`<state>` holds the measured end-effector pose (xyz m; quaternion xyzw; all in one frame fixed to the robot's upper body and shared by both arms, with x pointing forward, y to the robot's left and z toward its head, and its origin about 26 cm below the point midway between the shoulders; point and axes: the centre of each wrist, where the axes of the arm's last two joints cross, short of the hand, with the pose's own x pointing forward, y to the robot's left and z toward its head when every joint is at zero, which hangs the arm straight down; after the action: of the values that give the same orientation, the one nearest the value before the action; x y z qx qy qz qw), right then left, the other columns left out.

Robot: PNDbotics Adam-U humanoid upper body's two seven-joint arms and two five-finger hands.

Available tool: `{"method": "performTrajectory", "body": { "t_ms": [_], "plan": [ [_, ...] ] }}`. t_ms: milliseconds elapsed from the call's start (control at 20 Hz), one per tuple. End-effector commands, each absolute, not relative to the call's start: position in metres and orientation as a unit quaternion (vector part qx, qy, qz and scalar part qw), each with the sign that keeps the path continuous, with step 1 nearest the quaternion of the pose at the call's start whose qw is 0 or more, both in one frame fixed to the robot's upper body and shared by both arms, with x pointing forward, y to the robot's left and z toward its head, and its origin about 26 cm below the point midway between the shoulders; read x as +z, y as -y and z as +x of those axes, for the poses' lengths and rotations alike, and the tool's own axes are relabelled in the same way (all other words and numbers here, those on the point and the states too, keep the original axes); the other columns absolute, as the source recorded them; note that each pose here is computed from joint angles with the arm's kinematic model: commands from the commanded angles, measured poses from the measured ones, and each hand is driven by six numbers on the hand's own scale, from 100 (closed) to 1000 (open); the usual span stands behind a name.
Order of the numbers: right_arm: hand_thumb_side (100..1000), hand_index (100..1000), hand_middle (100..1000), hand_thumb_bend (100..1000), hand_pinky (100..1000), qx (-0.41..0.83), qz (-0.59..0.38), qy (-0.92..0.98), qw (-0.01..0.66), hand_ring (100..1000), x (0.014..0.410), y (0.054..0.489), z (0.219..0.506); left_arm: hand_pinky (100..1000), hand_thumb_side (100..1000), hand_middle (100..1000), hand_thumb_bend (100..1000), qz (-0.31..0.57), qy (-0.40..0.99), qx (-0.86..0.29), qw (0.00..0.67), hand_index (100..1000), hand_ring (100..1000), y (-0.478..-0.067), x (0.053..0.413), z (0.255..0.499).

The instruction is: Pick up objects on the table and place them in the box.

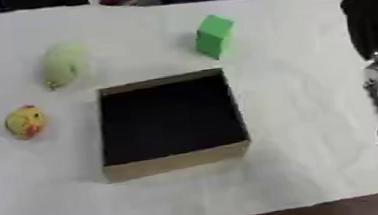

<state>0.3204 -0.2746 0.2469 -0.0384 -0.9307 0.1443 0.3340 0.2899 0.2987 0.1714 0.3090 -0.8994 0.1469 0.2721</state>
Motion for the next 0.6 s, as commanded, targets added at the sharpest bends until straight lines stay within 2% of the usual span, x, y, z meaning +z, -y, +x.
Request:
{"method": "performTrajectory", "body": {
  "t_ms": [50, 600],
  "plan": [
    [1000, 961, 744, 100, 928, 0.15, -0.049, 0.933, 0.323, 872, 0.2545, 0.2776, 0.3176, 519, 1000, 676, 304, 0.313, 0.902, 0.147, 0.257, 792, 650, -0.3004, 0.1785, 0.2871],
    [1000, 961, 744, 100, 928, 0.152, -0.049, 0.932, 0.325, 870, 0.2537, 0.2771, 0.318, 520, 1000, 676, 304, 0.312, 0.903, 0.147, 0.257, 792, 651, -0.3005, 0.1788, 0.2871]
  ]
}}
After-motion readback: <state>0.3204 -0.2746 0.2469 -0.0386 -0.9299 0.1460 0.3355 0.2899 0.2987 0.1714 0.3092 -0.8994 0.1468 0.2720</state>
